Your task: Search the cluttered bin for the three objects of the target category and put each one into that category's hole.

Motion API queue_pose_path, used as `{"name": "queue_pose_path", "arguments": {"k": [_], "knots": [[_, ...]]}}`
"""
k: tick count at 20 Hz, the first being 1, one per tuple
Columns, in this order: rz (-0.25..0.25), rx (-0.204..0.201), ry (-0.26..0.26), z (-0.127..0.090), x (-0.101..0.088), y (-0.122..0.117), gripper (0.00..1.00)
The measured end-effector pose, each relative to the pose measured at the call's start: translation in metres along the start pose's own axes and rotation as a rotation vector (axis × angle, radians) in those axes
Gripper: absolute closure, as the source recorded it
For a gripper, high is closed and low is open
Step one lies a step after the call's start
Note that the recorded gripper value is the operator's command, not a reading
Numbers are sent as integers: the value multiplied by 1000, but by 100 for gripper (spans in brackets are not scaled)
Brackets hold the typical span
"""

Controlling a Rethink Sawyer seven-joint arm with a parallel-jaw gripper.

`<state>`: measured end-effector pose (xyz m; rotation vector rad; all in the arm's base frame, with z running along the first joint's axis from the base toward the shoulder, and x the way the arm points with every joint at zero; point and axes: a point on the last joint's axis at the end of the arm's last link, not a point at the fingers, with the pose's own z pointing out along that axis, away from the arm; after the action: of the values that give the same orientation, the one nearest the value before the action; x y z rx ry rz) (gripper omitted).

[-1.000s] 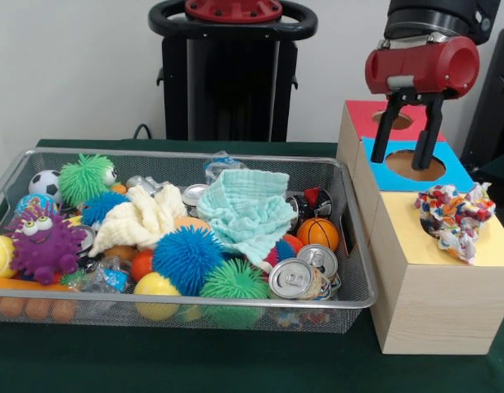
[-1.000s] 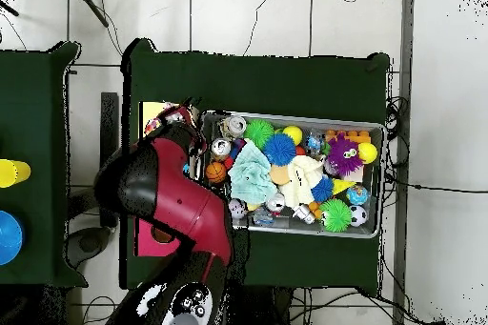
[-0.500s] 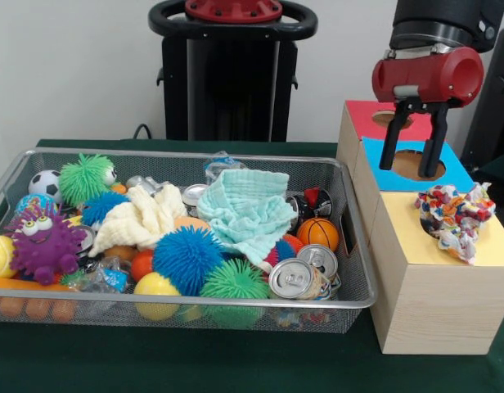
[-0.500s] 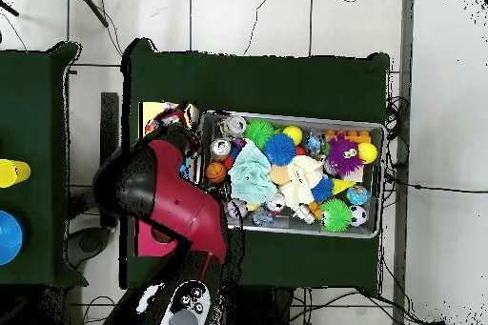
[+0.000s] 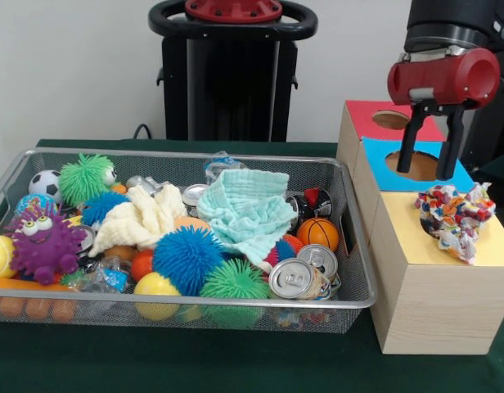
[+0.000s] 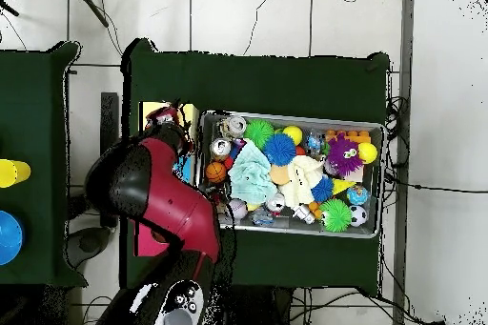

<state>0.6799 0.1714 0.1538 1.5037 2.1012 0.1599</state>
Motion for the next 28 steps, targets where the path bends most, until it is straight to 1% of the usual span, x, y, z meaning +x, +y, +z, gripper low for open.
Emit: {"name": "queue_pose_path", "arguments": {"k": [4, 7, 9, 13, 17, 20, 21, 28], "knots": [[11, -5, 11, -2, 8, 3, 0], [15, -8, 20, 0, 13, 4, 0], [28, -18, 25, 4, 18, 7, 0], [59, -38, 16, 9, 21, 10, 0], [109, -65, -7, 15, 19, 13, 0], [136, -76, -14, 19, 18, 15, 0], [152, -80, -19, 21, 15, 16, 100], [151, -80, -18, 21, 17, 15, 100]]}}
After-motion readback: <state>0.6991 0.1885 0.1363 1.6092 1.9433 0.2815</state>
